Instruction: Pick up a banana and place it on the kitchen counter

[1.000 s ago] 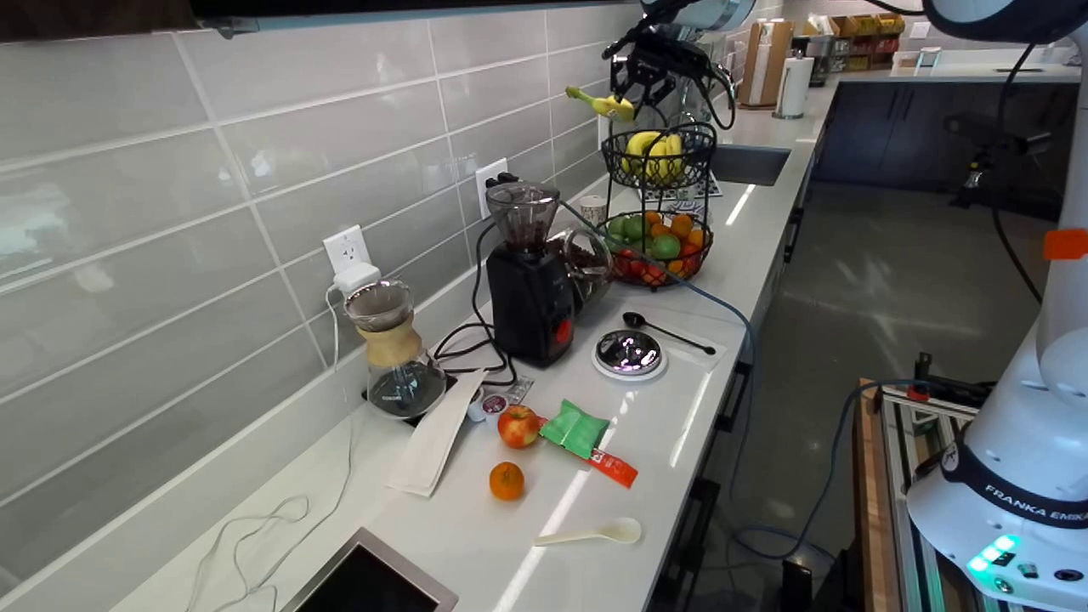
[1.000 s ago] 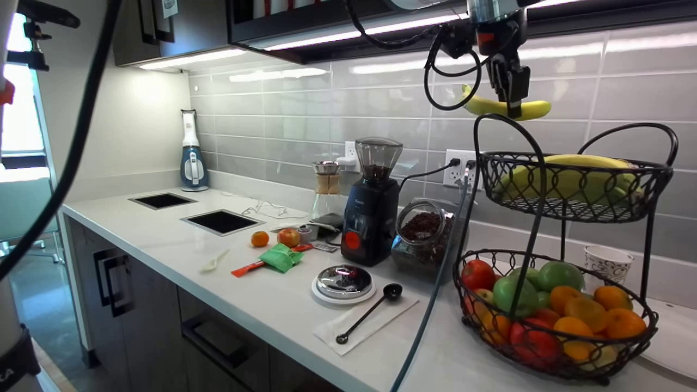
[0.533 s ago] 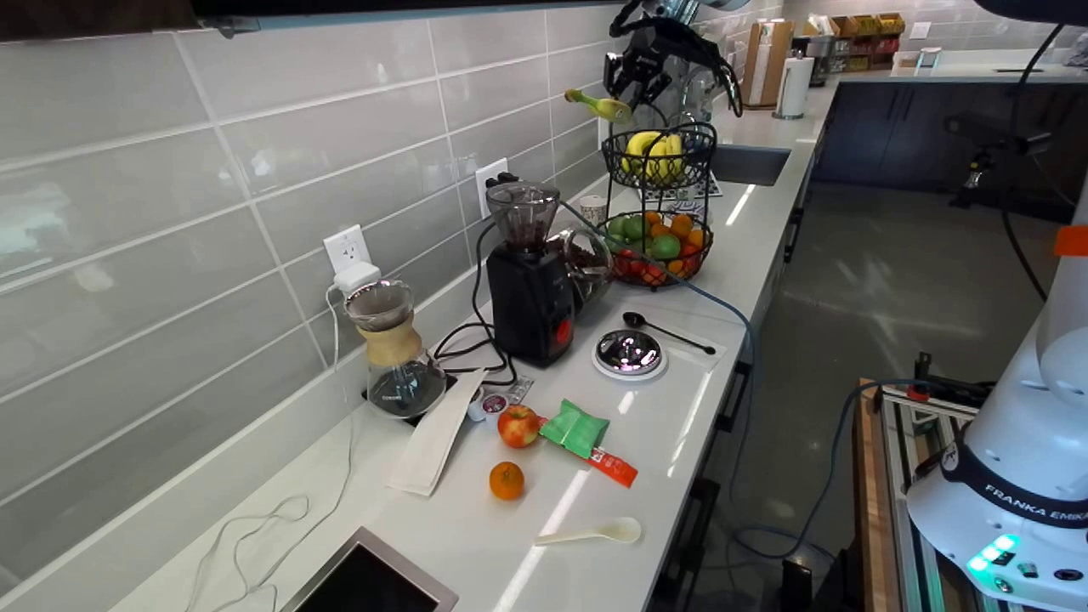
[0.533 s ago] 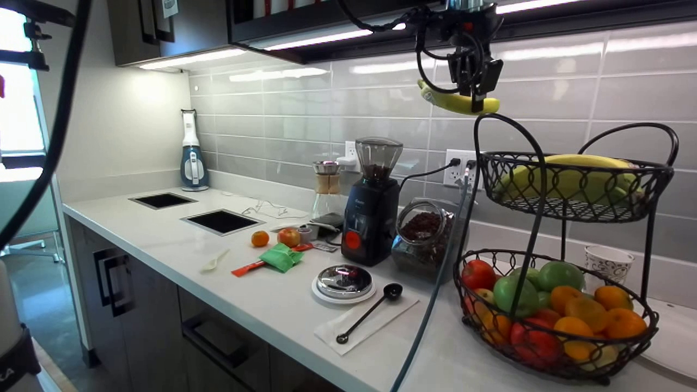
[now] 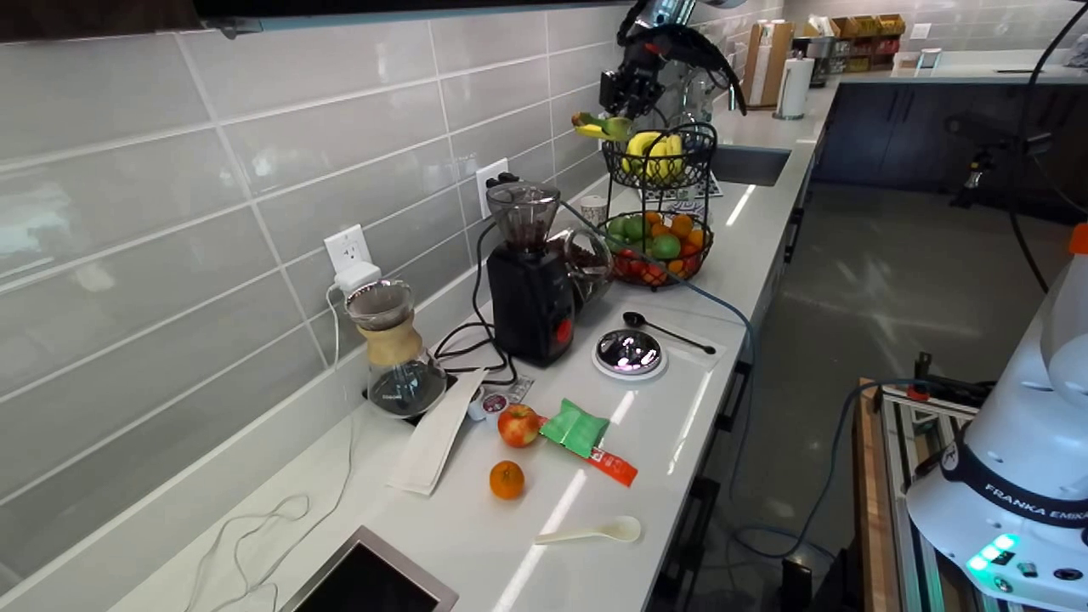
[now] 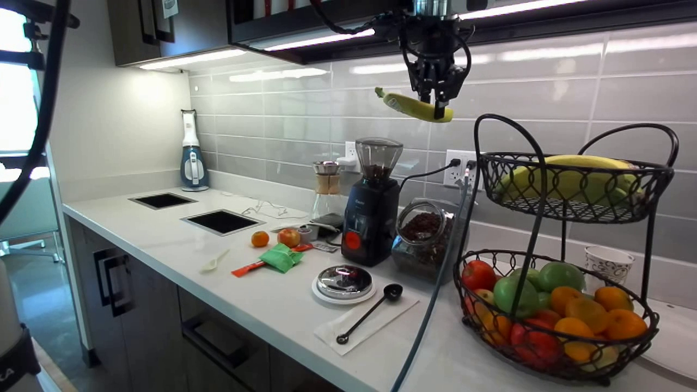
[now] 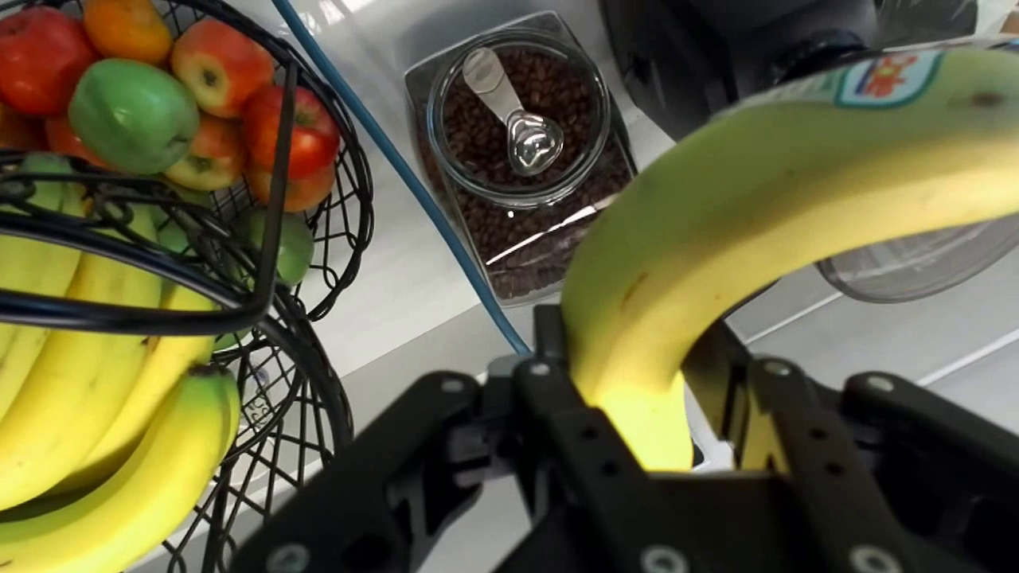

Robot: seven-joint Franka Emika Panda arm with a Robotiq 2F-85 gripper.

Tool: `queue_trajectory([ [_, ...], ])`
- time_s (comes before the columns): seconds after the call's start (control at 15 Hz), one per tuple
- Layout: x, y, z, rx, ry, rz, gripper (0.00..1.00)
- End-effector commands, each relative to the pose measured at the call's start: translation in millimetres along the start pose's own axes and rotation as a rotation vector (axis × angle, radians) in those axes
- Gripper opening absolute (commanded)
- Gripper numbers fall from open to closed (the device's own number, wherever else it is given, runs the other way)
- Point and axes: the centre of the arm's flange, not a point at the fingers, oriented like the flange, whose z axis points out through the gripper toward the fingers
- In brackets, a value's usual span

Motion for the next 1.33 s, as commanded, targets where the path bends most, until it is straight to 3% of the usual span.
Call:
queue_trajectory([
  [0.0,0.4,0.8,-0.1,-0.001,0.001,0.001,0.41],
  [0.13,1.0,4.0,0.2,-0.003,0.001,0.006,0.41],
  [0.2,1.0,4.2,0.1,-0.003,0.001,0.006,0.16],
  [0.93,-111.2,1.9,-6.6,0.151,-0.188,-0.536,0.16],
  [1.27,-159.9,-10.3,36.3,0.082,-0.282,-0.590,0.16],
])
